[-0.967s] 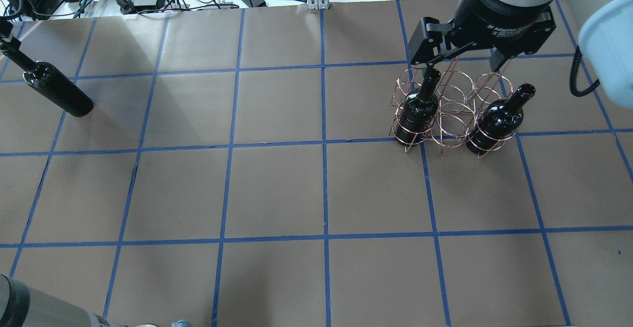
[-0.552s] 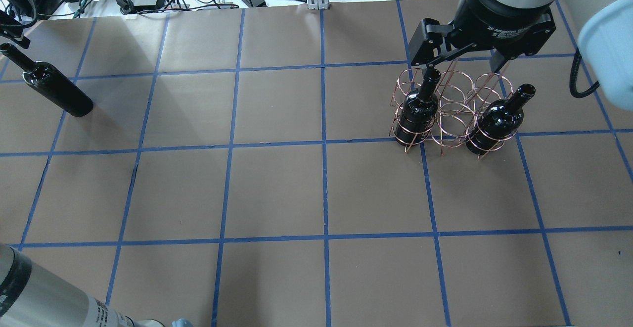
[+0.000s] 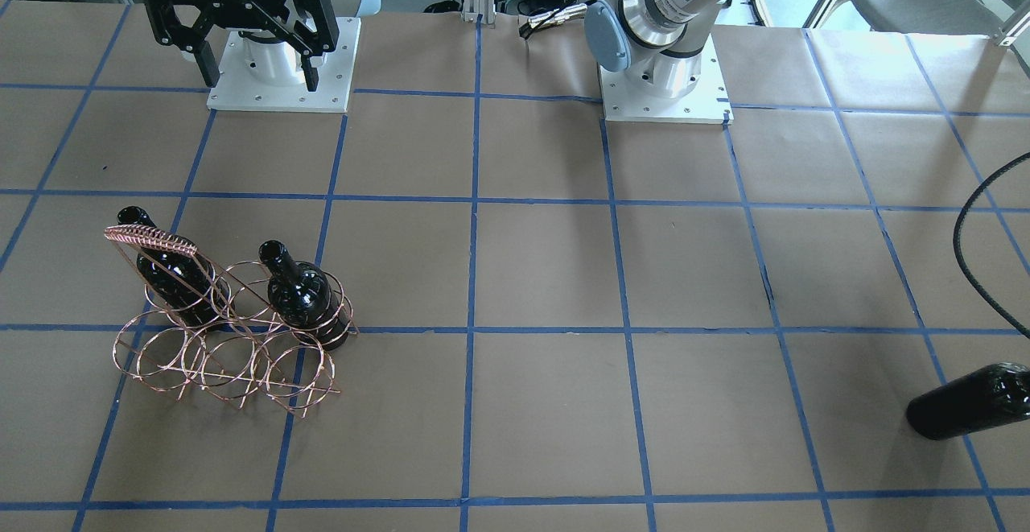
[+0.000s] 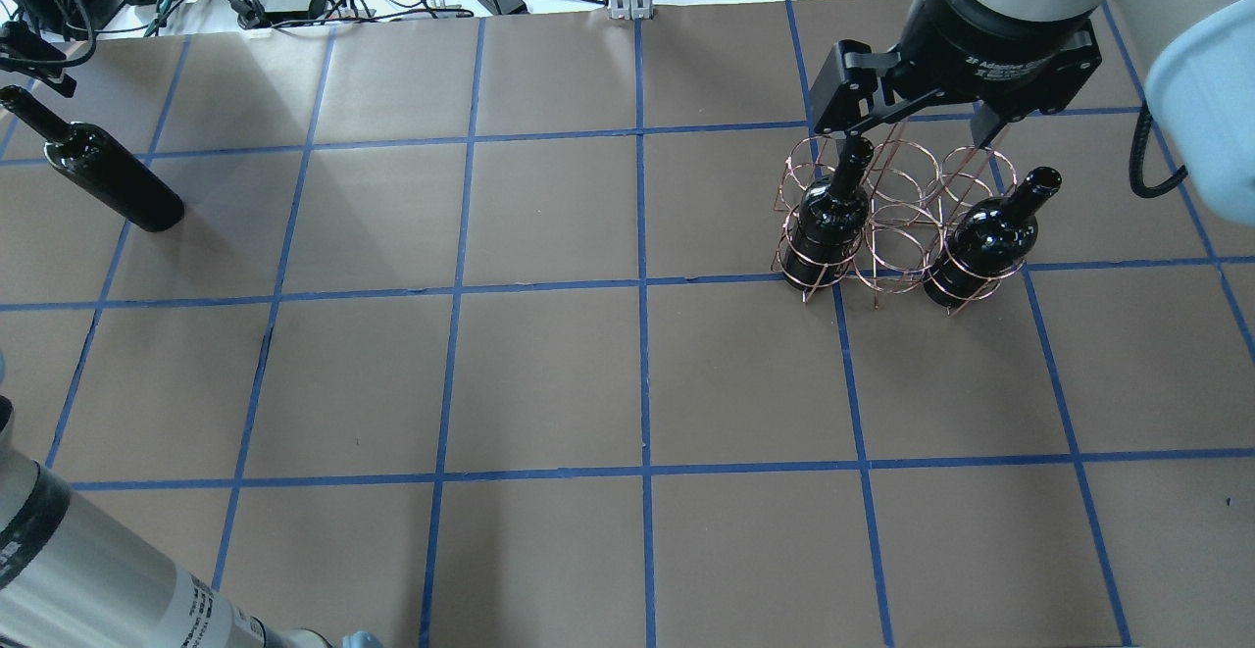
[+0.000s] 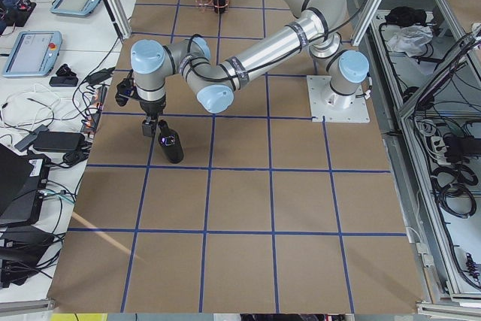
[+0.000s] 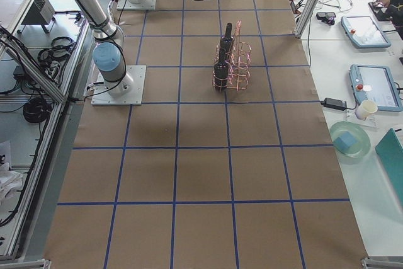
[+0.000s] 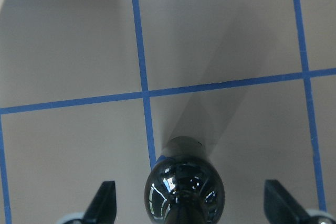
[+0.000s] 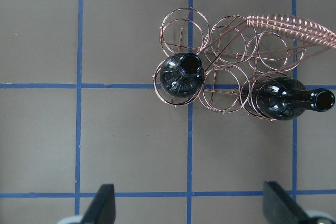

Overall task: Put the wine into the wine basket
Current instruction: 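Close the left gripper on the bottle neck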

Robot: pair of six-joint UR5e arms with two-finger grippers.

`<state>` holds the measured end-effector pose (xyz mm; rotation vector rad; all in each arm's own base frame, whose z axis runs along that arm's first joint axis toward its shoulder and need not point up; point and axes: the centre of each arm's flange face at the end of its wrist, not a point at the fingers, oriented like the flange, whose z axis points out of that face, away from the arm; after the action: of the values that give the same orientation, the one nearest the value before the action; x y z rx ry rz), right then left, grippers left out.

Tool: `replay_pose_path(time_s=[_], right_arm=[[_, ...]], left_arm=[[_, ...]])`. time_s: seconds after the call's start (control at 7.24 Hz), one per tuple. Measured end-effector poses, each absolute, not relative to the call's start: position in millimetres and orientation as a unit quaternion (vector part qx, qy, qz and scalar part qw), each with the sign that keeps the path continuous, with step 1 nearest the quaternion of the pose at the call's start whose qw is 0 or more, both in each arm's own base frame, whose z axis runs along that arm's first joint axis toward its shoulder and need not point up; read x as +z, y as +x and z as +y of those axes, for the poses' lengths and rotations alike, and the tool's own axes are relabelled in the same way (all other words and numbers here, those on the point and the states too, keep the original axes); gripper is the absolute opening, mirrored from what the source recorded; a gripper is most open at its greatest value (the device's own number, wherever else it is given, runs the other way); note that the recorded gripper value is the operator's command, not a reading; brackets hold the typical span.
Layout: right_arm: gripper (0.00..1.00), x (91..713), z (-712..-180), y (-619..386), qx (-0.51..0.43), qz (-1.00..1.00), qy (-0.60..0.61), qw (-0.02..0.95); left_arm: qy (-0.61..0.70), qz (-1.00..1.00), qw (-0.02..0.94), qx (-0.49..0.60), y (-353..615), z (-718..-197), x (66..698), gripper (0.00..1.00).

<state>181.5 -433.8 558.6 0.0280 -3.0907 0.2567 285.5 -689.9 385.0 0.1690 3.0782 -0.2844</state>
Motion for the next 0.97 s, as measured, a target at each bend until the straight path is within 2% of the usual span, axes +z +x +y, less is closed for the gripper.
replay_pose_path(time_s=[0.28,0.97], right_arm=[[1.0,558.4,-433.7,181.5,0.082,-0.996,0.009,0.02],[0.99,558.5,-433.3,181.4,0.082,-0.996,0.009,0.02]], left_arm=[[0.058,0.994,0.015,-0.087,285.8,-691.8,376.1,0.83],[0.056,0.997,0.011,-0.055,281.0,-678.7,383.8,0.8]])
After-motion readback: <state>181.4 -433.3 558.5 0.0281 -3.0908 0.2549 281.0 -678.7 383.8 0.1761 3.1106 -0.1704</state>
